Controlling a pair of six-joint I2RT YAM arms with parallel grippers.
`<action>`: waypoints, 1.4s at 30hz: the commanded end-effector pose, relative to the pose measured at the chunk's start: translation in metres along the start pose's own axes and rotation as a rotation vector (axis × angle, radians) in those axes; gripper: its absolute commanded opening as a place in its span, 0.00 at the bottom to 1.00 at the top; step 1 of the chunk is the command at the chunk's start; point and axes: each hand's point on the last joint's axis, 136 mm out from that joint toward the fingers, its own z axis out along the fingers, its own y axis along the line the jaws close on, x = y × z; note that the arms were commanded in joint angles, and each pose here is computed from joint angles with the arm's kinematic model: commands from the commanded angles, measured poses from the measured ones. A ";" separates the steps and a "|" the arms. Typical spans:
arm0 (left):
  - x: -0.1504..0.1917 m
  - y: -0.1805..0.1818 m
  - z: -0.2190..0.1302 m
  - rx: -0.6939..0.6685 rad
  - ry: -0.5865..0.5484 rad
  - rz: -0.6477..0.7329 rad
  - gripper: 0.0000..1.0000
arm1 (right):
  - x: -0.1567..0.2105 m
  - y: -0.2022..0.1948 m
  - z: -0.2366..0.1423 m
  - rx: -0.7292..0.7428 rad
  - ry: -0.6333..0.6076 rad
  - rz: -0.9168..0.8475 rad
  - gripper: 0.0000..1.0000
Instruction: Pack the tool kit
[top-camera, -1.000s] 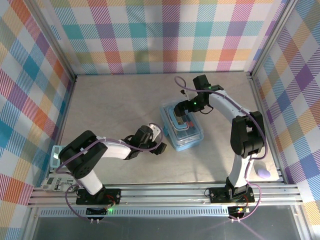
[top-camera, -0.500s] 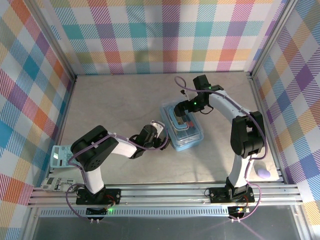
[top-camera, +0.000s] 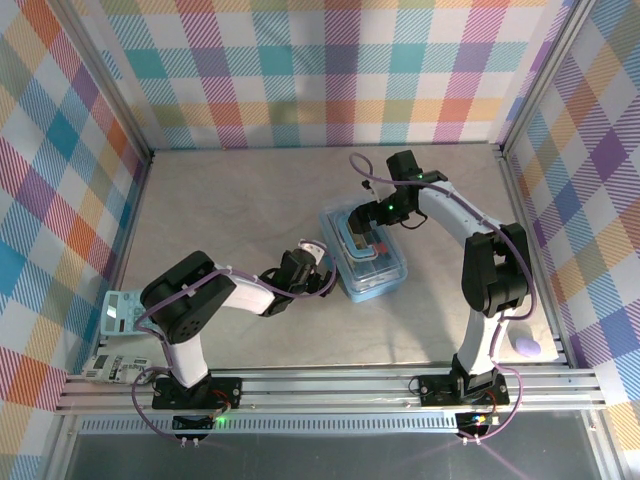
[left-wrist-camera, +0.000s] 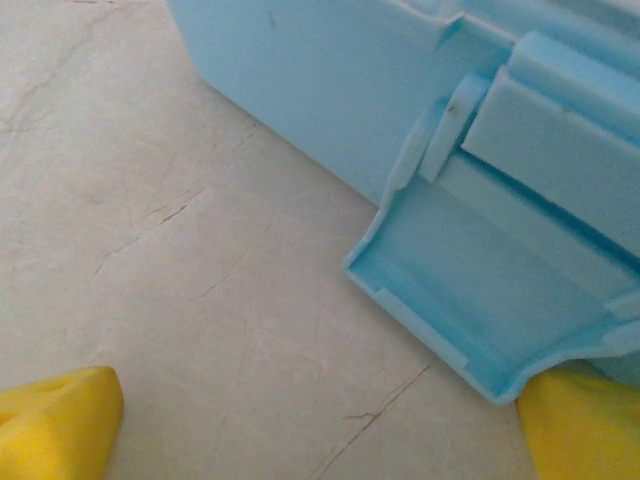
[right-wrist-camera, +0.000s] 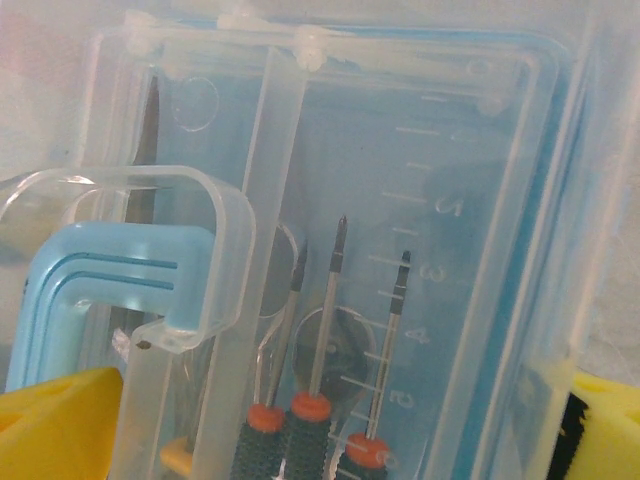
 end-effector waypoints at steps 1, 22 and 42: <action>-0.005 0.038 -0.008 -0.164 0.001 -0.030 1.00 | 0.035 0.016 0.005 -0.069 0.113 0.046 0.99; -0.051 0.045 -0.044 -0.181 -0.070 -0.001 1.00 | 0.041 0.020 0.008 -0.090 0.112 0.057 0.99; -0.070 0.051 -0.056 -0.200 -0.113 0.008 1.00 | 0.045 0.023 0.008 -0.110 0.108 0.069 0.99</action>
